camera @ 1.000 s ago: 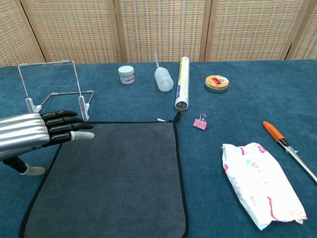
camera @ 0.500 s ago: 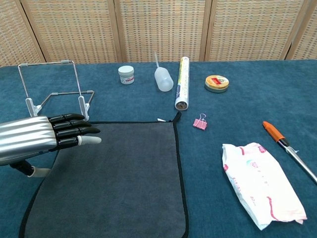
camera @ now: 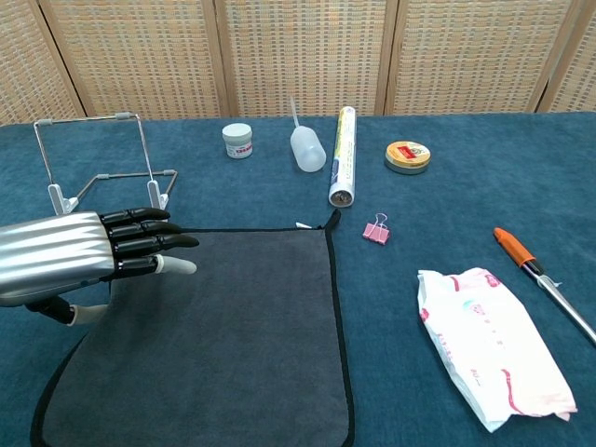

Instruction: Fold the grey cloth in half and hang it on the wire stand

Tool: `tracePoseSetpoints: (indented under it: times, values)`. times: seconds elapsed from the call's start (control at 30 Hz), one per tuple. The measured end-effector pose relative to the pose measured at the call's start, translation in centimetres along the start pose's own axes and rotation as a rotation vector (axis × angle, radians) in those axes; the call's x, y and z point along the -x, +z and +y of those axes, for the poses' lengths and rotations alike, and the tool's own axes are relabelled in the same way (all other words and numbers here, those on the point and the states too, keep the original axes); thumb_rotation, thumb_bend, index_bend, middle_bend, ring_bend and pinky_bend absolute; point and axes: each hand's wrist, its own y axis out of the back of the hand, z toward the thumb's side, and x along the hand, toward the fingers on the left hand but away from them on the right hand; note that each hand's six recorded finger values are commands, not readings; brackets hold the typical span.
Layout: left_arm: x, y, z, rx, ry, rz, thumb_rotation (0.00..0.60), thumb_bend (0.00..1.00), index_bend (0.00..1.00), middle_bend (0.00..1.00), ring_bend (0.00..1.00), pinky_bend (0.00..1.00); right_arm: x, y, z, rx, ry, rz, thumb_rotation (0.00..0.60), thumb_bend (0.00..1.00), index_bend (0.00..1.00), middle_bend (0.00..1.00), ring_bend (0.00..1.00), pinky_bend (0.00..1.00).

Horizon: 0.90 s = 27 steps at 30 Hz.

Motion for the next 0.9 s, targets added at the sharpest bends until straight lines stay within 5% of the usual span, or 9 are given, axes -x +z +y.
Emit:
tracePoseSetpoints:
  times: [0.5, 0.77, 0.9]
  values:
    - [-0.09, 0.06, 0.41, -0.012, 0.001, -0.005, 0.600, 0.46, 0.25, 0.00, 0.00, 0.00, -0.01, 0.06, -0.07, 0.002, 0.008, 0.003, 0.600, 0.00, 0.00, 0.00, 0.00, 0.00]
    - [-0.04, 0.23, 0.47, -0.011, 0.004, -0.008, 0.600, 0.46, 0.59, 0.00, 0.00, 0.00, -0.05, 0.06, -0.05, 0.007, 0.009, 0.003, 0.600, 0.00, 0.00, 0.00, 0.00, 0.00]
    - [-0.08, 0.26, 0.44, -0.009, 0.005, -0.004, 0.600, 0.46, 0.64, 0.00, 0.00, 0.00, -0.07, 0.11, -0.06, 0.009, 0.011, 0.005, 0.600, 0.00, 0.00, 0.00, 0.00, 0.00]
